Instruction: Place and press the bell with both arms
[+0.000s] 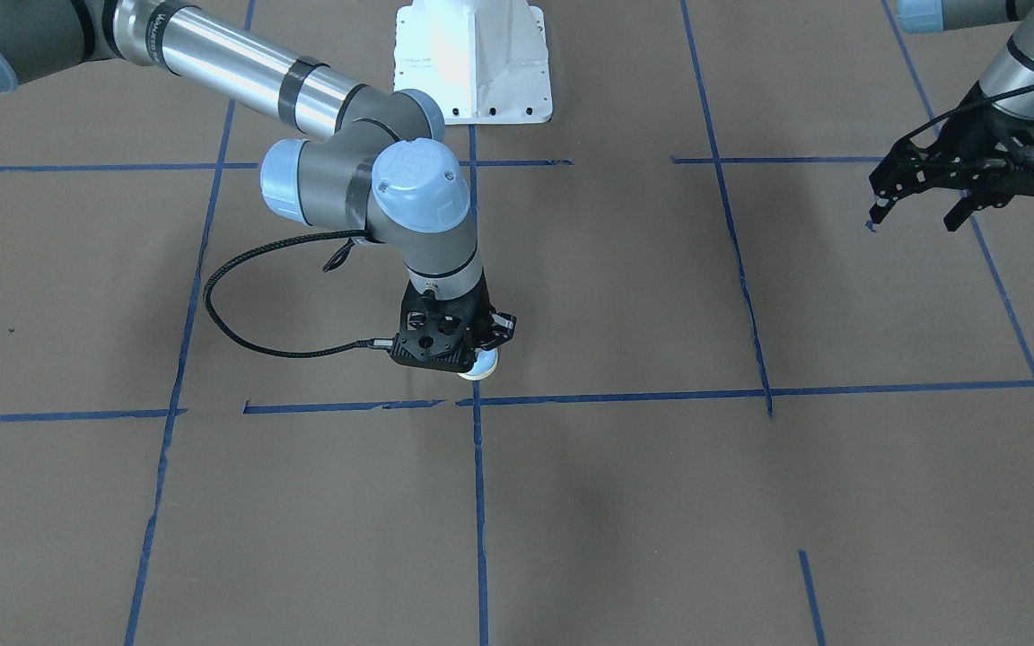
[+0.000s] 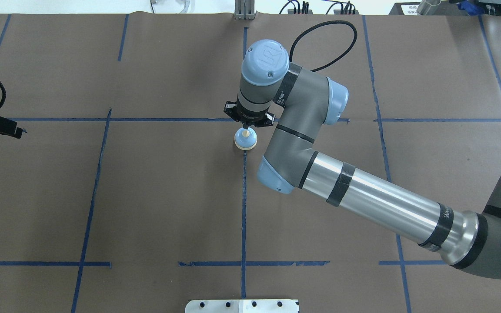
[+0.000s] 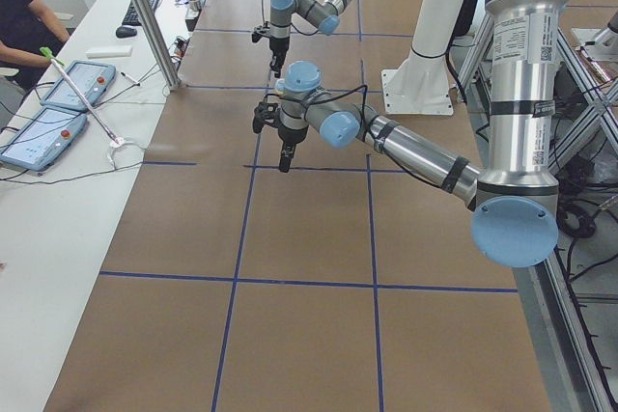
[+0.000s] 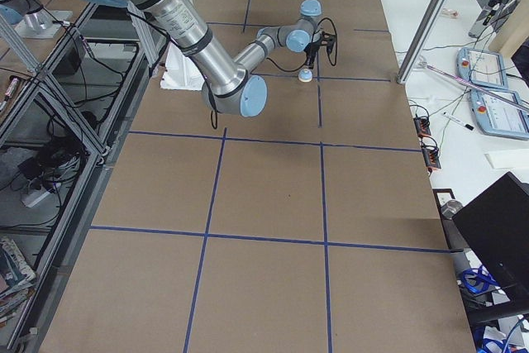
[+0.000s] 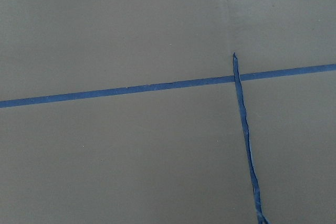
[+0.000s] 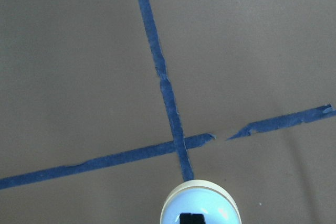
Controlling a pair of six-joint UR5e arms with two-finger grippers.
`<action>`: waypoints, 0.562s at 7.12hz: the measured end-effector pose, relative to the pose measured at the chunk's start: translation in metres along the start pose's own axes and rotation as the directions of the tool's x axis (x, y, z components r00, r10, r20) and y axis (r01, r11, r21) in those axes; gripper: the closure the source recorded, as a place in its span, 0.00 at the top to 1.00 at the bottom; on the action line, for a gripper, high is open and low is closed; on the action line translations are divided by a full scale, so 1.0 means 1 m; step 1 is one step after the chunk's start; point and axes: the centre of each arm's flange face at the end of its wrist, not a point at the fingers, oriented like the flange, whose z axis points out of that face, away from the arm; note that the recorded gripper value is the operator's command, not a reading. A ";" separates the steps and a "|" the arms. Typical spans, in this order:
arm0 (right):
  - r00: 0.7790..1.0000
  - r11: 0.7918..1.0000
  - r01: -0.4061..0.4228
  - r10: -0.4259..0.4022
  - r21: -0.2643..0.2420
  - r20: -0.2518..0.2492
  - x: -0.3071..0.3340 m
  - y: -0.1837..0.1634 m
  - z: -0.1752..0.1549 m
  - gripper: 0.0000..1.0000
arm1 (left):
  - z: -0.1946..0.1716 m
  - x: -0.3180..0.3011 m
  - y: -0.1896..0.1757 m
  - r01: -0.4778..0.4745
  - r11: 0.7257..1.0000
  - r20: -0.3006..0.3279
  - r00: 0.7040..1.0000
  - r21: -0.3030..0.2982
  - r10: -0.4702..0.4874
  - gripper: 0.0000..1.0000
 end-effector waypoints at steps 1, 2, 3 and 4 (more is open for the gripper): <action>1.000 1.000 0.000 0.000 -0.008 -0.004 -0.002 0.002 0.003 0.00 | 0.000 0.000 0.000 0.001 1.000 0.000 1.000 0.000 -0.001 1.00; 1.000 1.000 -0.001 0.001 -0.017 -0.006 -0.002 0.003 0.004 0.00 | 0.000 -0.001 0.001 0.002 1.000 0.001 1.000 -0.001 -0.002 1.00; 1.000 1.000 -0.003 0.003 -0.027 -0.011 -0.003 0.004 0.004 0.00 | 0.000 -0.003 0.003 0.005 1.000 0.003 1.000 -0.003 -0.005 1.00; 1.000 0.999 -0.005 0.005 -0.034 -0.018 -0.003 0.005 0.004 0.00 | 0.000 -0.003 0.004 0.007 1.000 0.004 1.000 -0.003 -0.007 1.00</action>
